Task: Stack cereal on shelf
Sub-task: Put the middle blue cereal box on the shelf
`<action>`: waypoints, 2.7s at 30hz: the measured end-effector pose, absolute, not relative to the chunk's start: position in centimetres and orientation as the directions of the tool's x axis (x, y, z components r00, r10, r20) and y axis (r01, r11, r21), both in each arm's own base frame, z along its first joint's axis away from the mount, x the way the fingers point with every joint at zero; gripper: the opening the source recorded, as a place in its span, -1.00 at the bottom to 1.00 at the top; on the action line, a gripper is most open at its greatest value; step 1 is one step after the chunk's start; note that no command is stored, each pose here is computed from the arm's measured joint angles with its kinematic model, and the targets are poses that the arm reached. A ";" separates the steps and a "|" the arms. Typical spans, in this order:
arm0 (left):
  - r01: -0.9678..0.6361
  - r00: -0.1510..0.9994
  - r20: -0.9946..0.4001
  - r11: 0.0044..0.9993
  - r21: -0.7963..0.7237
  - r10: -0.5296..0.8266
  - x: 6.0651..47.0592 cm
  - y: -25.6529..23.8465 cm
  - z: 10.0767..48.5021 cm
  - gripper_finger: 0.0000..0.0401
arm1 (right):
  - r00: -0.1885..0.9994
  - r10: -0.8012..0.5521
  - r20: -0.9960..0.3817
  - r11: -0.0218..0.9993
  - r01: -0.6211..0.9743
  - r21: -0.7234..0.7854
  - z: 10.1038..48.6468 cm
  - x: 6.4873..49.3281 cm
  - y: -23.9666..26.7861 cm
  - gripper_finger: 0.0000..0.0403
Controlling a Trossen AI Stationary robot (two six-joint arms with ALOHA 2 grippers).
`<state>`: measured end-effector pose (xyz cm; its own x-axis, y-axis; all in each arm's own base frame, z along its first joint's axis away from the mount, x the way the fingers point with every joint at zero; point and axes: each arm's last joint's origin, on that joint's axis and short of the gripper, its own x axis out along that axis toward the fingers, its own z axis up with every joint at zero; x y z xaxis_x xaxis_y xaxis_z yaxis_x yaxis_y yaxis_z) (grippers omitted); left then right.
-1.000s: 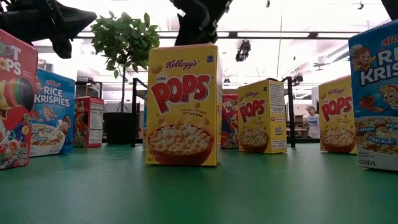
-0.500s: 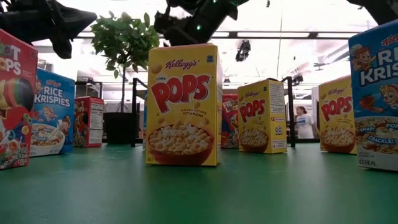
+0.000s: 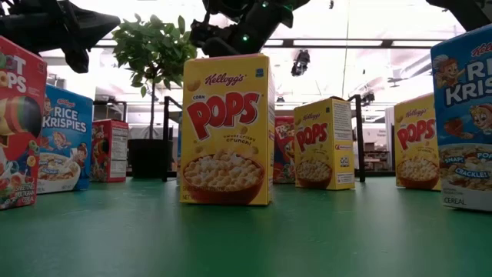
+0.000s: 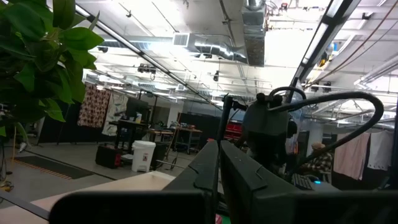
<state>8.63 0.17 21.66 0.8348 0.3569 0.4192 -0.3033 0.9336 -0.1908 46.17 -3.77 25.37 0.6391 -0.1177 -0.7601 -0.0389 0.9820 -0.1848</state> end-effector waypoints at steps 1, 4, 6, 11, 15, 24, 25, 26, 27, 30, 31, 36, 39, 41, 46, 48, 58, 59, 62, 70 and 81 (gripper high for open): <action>-0.303 0.835 0.419 0.934 -0.191 0.357 8.6 0.2 21.7 -1.00 | 0.635 -0.118 -0.764 0.982 -0.039 -0.184 25.2 46.2 -3.8 0.44; -0.303 0.835 0.419 0.934 -0.191 0.357 8.6 0.2 21.7 -1.00 | 0.623 -0.119 -0.773 0.983 -0.038 -0.182 24.6 46.4 -3.8 0.44; -0.303 0.835 0.419 0.934 -0.191 0.357 8.6 0.2 21.7 -1.00 | 0.620 -0.119 -0.776 0.982 -0.042 -0.184 24.1 46.6 -3.9 0.43; -0.304 0.835 0.419 0.934 -0.191 0.357 8.6 0.2 21.7 -1.00 | 0.615 -0.118 -0.780 0.981 -0.049 -0.187 23.8 46.7 -3.9 0.32; -0.303 0.835 0.419 0.934 -0.191 0.357 8.6 0.2 21.7 -1.00 | 0.623 -0.117 -0.774 0.984 -0.036 -0.177 24.2 46.6 -3.9 0.13; -0.304 0.835 0.419 0.933 -0.191 0.357 8.6 0.2 21.7 -1.00 | 0.627 -0.067 -0.776 0.992 -0.045 -0.122 24.2 46.6 -3.7 -0.22; -0.303 0.835 0.419 0.934 -0.191 0.357 8.6 0.2 21.7 -1.00 | 0.627 -0.067 -0.776 0.992 -0.044 -0.122 24.2 46.6 -3.7 -0.25; -0.303 0.835 0.419 0.934 -0.191 0.357 8.6 0.2 21.7 -1.00 | 0.627 -0.067 -0.776 0.992 -0.044 -0.121 24.2 46.6 -3.7 -0.27; -0.303 0.835 0.419 0.934 -0.191 0.357 8.6 0.2 21.7 -1.00 | 0.627 -0.067 -0.776 0.992 -0.044 -0.121 24.2 46.6 -3.7 -0.29; -0.303 0.835 0.419 0.934 -0.191 0.357 8.6 0.2 21.7 -1.00 | 0.627 -0.067 -0.776 0.992 -0.039 -0.117 24.2 46.6 -3.7 -0.33; -0.303 0.835 0.419 0.934 -0.191 0.357 8.6 0.2 21.7 -1.00 | 0.628 -0.066 -0.776 0.993 -0.037 -0.115 24.2 46.6 -3.6 -0.34; -0.304 0.835 0.419 0.934 -0.191 0.357 8.6 0.2 21.7 -1.00 | 0.647 -0.053 -0.760 0.995 -0.032 -0.097 25.4 46.2 -2.6 -0.35; -0.303 0.835 0.419 0.934 -0.191 0.357 8.6 0.2 21.7 -1.00 | 0.663 -0.043 -0.747 0.996 -0.031 -0.085 26.8 45.6 -1.8 -0.36; -0.303 0.835 0.419 0.934 -0.191 0.357 8.6 0.2 21.7 -1.00 | 0.673 -0.037 -0.738 0.998 -0.018 -0.067 27.9 45.0 -1.4 -0.36; -0.302 0.834 0.421 0.934 -0.192 0.357 8.6 0.2 21.7 -1.00 | 0.711 -0.028 -0.703 1.000 0.010 -0.029 31.3 43.2 -0.8 -0.37; -0.302 0.834 0.421 0.934 -0.192 0.357 8.6 0.2 21.7 -1.00 | 0.735 -0.029 -0.677 1.000 0.020 -0.021 32.9 42.3 -0.7 -0.37; -0.302 0.832 0.424 0.933 -0.194 0.357 8.6 0.2 21.7 -1.00 | 0.819 -0.193 -0.540 0.981 0.177 -0.083 39.4 37.7 -3.5 -0.37; -0.302 0.832 0.424 0.933 -0.194 0.357 8.6 0.2 21.7 -1.00 | 0.816 -0.220 -0.534 0.975 0.199 -0.099 39.7 37.4 -4.0 -0.37; -0.302 0.832 0.424 0.933 -0.194 0.357 8.6 0.2 21.7 -1.00 | 0.810 -0.267 -0.522 0.963 0.241 -0.119 40.2 36.8 -5.7 -0.37; -0.302 0.832 0.424 0.933 -0.194 0.357 8.6 0.2 21.7 -1.00 | 0.756 -0.374 -0.538 0.927 0.325 -0.188 39.4 36.3 -11.0 -0.37; -0.307 0.827 0.432 0.933 -0.187 0.359 8.5 0.2 21.8 -1.00 | 0.748 -0.370 -0.551 0.929 0.287 -0.234 36.4 38.2 -15.2 -0.37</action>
<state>8.54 0.19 21.79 0.8275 0.3585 0.4321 -0.3067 0.9332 -0.1871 38.16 -15.20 36.42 0.7484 -0.3698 -0.5507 0.2871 0.9290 -0.2336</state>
